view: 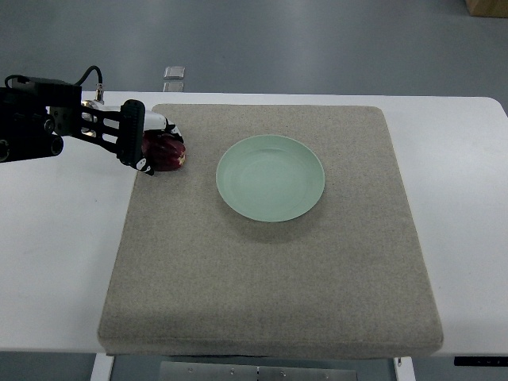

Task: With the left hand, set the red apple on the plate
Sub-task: 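Lower the left hand around the red apple and close the fingers, then lift the apple with the left hand and carry it onto the plate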

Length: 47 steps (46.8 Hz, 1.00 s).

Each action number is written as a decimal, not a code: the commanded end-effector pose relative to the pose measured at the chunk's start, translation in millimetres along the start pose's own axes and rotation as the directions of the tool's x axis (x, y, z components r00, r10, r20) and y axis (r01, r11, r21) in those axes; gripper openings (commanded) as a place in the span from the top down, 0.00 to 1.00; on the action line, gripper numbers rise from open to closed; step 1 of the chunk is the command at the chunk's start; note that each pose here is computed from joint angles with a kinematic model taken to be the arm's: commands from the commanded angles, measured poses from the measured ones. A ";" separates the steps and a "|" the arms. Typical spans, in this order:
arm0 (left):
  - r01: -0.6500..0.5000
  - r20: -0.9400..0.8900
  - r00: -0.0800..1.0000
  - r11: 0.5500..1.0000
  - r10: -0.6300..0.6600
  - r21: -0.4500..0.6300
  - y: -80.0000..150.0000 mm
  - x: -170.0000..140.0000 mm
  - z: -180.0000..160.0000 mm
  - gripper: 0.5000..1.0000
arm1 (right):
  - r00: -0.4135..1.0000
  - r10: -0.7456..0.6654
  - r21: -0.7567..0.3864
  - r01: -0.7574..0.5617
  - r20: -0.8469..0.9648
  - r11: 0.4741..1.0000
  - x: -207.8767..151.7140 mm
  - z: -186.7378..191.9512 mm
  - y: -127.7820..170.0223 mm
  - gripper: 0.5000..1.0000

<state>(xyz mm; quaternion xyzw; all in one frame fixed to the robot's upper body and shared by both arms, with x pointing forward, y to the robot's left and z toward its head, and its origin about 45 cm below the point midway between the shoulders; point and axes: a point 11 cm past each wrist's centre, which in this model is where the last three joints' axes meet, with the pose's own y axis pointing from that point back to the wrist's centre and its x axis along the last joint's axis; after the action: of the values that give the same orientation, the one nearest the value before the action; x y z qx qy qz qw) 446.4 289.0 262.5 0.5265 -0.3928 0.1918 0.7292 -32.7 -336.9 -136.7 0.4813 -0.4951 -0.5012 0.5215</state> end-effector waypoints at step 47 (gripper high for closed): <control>-0.138 0.067 0.987 0.980 0.149 -0.146 6.9 79.3 68.7 1.00 | 1.000 0.000 0.000 0.000 0.000 1.000 0.0 0.0 0.0 0.14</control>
<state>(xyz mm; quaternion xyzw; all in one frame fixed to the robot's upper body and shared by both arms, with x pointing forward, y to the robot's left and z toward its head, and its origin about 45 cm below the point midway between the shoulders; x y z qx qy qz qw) 465.9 233.6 338.6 0.4571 -0.4635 0.2090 0.7297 -32.7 -336.9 -136.7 0.4813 -0.4951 -0.5013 0.5216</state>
